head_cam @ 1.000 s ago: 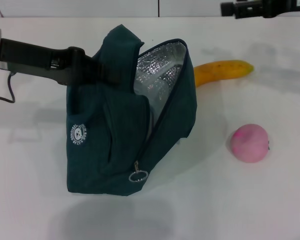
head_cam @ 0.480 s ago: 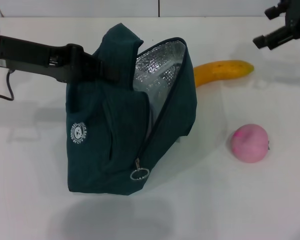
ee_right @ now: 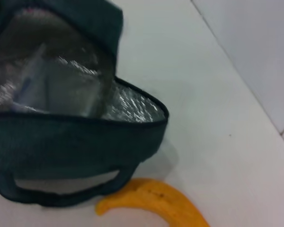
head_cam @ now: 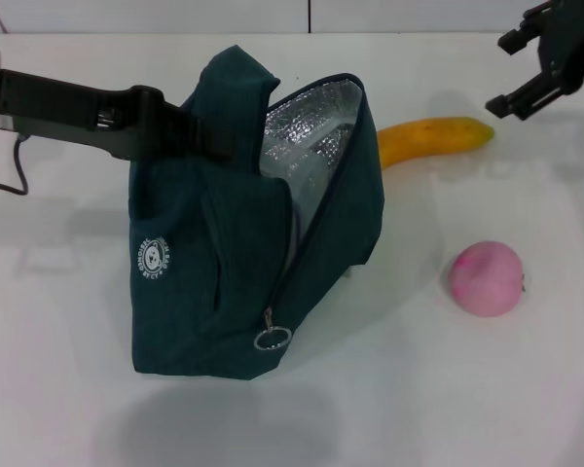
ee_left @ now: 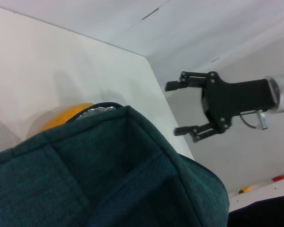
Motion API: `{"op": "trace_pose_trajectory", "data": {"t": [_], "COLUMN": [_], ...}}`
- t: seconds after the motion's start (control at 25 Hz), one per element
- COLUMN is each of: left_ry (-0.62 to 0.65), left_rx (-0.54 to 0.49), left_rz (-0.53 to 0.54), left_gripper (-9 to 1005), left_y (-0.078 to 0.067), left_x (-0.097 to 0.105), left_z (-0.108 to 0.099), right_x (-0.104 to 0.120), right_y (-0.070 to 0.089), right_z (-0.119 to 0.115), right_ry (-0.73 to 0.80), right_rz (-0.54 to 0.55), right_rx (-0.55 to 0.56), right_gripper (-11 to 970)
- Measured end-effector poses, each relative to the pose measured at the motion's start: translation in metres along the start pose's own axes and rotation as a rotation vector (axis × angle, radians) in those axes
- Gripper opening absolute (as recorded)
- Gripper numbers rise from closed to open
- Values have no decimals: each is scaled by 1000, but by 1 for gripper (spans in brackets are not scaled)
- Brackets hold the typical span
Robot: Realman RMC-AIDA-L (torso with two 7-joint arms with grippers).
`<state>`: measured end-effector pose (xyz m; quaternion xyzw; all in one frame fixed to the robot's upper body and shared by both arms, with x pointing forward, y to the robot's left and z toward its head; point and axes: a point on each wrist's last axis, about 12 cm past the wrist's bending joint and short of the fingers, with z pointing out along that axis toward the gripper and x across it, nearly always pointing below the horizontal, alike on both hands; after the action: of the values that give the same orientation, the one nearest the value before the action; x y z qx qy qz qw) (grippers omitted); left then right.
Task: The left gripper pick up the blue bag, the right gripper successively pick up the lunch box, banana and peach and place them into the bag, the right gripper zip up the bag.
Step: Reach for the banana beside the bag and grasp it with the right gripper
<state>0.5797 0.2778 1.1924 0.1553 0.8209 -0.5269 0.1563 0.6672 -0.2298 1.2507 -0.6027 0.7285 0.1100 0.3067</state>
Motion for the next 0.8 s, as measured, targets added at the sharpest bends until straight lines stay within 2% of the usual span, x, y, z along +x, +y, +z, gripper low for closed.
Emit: {"op": "trace_pose_trajectory", "data": {"t": [0.32, 0.56, 0.8], "left_ry": [8, 6, 3], "left_rx": [6, 8, 14], "left_rz": [13, 14, 14], "left_gripper": [38, 38, 38], "left_y": [-3, -3, -4], "left_x": [-4, -4, -5], "left_z": [4, 5, 8], "right_x": [-2, -6, -3], "right_y": [10, 13, 13], "right_z": [50, 71, 90], "right_ry": [63, 63, 86], "right_rz": [-155, -255, -256], "right_rx": [45, 69, 85], "right_gripper": [870, 869, 870]}}
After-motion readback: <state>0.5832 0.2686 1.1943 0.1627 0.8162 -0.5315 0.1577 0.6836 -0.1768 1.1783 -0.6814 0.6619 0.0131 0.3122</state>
